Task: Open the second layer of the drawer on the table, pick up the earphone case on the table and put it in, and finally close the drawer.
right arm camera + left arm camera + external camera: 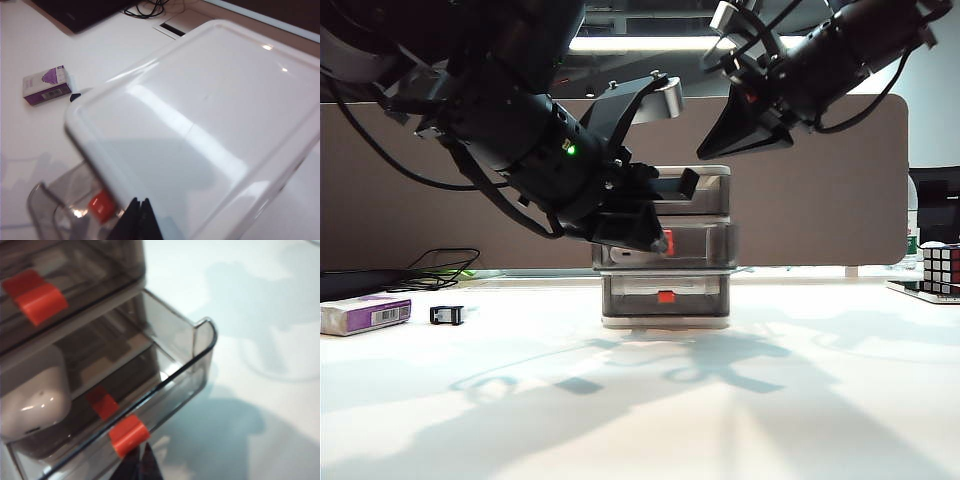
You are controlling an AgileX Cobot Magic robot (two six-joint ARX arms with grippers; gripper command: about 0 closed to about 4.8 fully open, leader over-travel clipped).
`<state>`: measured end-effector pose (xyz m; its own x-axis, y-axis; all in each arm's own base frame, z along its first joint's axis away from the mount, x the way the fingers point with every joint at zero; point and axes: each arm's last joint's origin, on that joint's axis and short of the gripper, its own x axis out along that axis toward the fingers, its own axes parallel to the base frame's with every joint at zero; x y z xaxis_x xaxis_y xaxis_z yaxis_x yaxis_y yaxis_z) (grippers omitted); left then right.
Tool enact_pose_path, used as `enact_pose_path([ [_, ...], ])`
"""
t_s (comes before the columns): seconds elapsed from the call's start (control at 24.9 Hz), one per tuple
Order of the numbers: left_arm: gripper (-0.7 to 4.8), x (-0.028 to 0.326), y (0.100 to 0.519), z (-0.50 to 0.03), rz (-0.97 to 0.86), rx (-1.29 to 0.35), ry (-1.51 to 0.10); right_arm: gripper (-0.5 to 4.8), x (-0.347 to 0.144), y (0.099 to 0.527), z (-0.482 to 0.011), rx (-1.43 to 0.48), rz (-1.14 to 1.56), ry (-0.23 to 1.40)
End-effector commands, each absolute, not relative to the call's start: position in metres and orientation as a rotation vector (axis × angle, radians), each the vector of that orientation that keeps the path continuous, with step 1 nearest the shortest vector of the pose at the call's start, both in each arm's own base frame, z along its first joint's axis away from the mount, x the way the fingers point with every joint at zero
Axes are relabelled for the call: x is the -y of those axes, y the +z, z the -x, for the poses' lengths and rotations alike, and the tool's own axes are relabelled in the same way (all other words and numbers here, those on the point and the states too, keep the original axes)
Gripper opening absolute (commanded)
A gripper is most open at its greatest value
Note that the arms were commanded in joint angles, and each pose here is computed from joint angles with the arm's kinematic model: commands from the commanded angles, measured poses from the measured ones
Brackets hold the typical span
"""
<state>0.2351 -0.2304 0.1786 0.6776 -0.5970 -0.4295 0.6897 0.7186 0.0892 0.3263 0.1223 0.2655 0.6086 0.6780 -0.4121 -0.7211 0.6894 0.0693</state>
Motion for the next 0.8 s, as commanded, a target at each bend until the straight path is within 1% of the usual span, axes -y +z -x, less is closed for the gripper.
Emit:
enact_pose_path([
  [0.04, -0.06, 0.237, 0.178, -0.227, -0.265, -0.422, -0.788, -0.04, -0.126, 0.267, -0.334, -0.353, 0.115, 0.815],
  [0.24, -0.06, 0.237, 0.176, -0.225, -0.275, -0.437, -0.793, -0.04, -0.131, 0.26, -0.349, -0.388, 0.105, 0.815],
  [0.32, -0.06, 0.236, 0.176, -0.226, -0.281, -0.434, -0.786, -0.04, -0.133, 0.248, -0.357, -0.471, 0.098, 0.816],
  [0.48, -0.06, 0.233, 0.176, -0.23, -0.297, -0.419, -0.756, -0.04, -0.134, 0.236, -0.358, -0.538, 0.092, 0.816],
  [0.8, -0.06, 0.225, 0.168, -0.247, -0.284, -0.397, -0.688, -0.04, -0.134, 0.232, -0.358, -0.557, 0.091, 0.816],
])
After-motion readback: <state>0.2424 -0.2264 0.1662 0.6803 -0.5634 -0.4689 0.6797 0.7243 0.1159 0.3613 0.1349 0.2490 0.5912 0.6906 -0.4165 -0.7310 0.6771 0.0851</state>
